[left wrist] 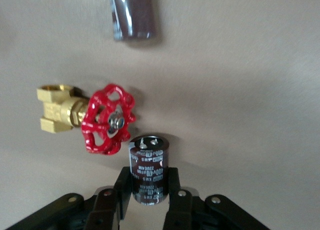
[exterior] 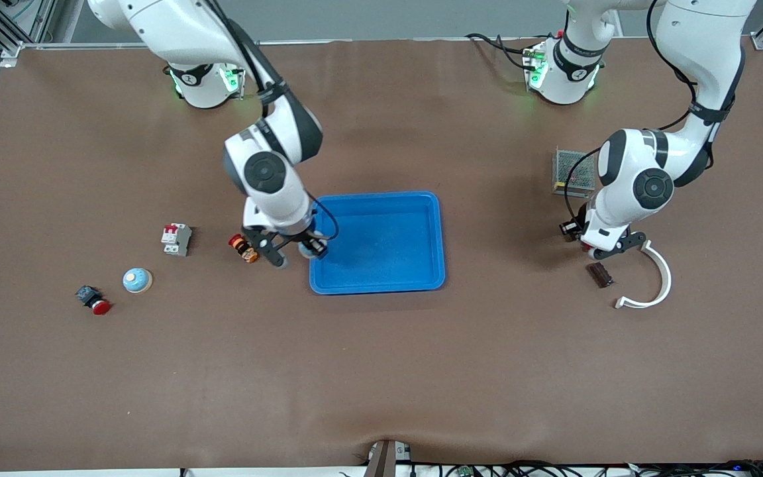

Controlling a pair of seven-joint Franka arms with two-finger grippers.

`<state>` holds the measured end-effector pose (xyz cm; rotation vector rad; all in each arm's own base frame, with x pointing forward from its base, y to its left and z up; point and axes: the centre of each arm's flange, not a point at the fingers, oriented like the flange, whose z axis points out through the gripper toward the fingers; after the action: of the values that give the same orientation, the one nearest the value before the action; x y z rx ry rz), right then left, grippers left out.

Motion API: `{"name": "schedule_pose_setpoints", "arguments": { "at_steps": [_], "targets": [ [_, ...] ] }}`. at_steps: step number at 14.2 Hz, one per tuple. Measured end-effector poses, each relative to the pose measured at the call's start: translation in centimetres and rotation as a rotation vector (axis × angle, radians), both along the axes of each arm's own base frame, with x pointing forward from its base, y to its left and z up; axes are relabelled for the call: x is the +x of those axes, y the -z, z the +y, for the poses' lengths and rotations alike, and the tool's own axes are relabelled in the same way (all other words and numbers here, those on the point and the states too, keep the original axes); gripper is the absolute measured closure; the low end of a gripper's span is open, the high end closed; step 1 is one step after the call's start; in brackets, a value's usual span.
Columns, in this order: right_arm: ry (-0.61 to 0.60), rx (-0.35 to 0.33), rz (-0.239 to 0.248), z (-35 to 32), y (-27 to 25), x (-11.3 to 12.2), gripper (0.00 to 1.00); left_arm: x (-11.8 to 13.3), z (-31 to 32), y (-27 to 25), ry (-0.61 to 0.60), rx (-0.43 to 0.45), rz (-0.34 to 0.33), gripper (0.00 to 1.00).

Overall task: Place electrolytic capacitor and blue bell in tray
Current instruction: 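Carry the bell with the right gripper while the left carries the capacitor, then release the bell in the tray while the left gripper lowers the capacitor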

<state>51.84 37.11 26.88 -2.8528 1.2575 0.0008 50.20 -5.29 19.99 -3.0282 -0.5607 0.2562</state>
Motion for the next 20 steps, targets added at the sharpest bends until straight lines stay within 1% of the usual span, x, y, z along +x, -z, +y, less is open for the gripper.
{"name": "schedule_pose_setpoints", "arguments": {
  "at_steps": [2, 4, 7, 10, 14, 16, 20],
  "targets": [
    [0.019, -0.002, 0.005, 2.9, 0.2, -2.3, 0.36, 1.2, -0.5, -1.8, 0.007, 0.005, 0.025, 0.67],
    [0.028, -0.003, 0.006, 4.8, 0.7, -4.2, 0.36, 2.0, -1.8, -3.8, 0.003, 0.009, 0.037, 0.67],
    [0.024, 0.013, -0.013, 5.3, 2.5, -5.8, 0.36, 2.8, -4.5, -6.1, -0.013, 0.014, 0.038, 0.67],
    [0.025, 0.017, -0.022, 4.6, 4.5, -6.4, 0.36, 3.5, -9.2, -8.8, -0.050, 0.019, 0.037, 0.67],
    [0.026, 0.011, -0.019, 4.4, 6.5, -6.4, 0.36, 3.9, -16.0, -12.6, -0.100, 0.010, -0.001, 0.67],
    [0.025, 0.007, -0.016, 4.3, 7.0, -6.5, 0.36, 3.3, -18.9, -12.7, -0.118, 0.006, -0.002, 0.67],
    [0.016, -0.007, -0.019, 4.0, 7.6, -6.5, 0.36, 1.7, -24.8, -11.2, -0.182, 0.022, 0.019, 0.67]
  ]
}}
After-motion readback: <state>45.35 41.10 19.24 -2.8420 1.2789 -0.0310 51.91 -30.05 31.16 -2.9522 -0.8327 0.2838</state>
